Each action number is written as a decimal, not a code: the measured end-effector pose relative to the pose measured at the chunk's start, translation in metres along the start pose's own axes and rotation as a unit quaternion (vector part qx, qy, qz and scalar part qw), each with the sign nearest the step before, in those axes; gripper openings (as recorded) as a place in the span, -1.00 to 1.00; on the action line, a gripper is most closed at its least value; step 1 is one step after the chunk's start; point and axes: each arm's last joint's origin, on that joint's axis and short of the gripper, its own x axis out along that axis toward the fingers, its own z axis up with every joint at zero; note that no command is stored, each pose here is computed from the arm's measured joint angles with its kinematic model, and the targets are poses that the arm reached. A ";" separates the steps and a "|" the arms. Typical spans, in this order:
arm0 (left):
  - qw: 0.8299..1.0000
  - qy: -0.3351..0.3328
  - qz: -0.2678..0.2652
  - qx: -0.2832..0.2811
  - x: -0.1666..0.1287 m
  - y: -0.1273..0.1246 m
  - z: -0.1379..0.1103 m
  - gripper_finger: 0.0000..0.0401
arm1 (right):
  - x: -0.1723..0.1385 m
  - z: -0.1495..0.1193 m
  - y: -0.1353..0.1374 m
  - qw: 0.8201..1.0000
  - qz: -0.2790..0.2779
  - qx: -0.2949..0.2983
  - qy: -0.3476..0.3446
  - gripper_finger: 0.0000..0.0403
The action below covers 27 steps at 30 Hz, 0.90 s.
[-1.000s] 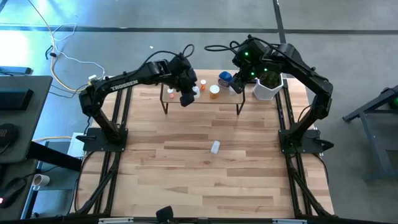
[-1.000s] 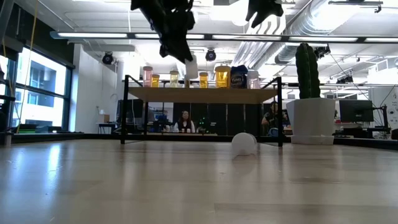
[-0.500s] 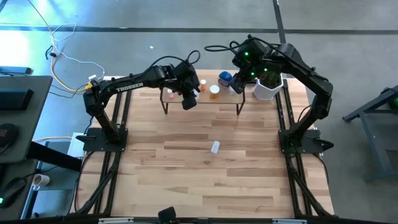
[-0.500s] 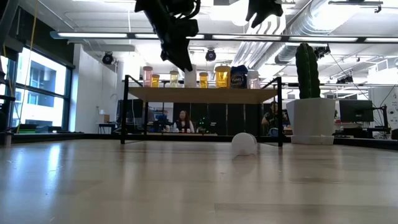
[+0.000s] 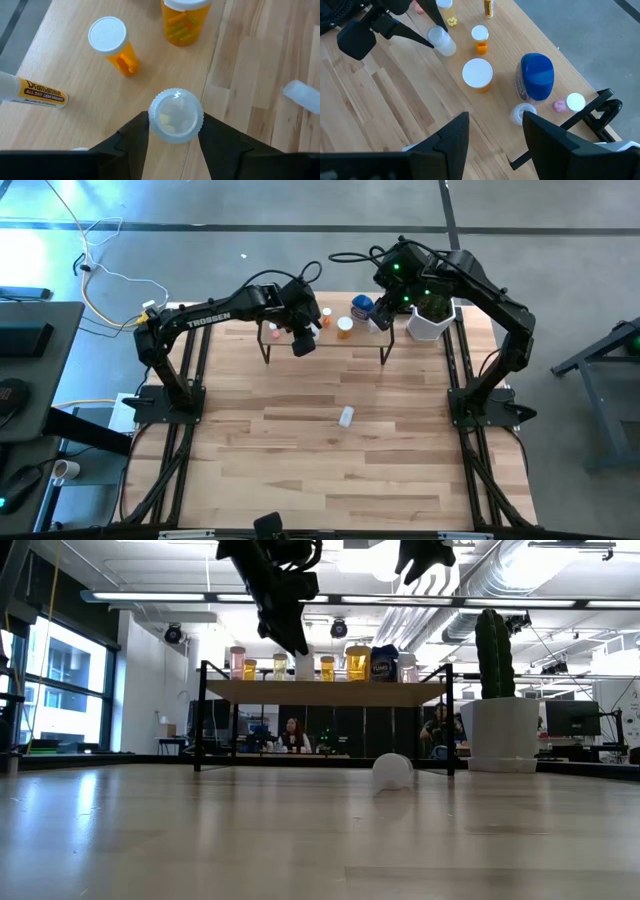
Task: Pick and place medicine bottles onto shelf by color
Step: Put the bottom transparent pill bottle on the shelf, then put the transparent pill bottle on the shelf
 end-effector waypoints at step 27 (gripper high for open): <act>0.999 -0.015 0.022 0.020 -0.016 0.000 0.011 -0.09 | 0.000 0.000 0.000 1.000 0.000 0.005 0.000 -0.12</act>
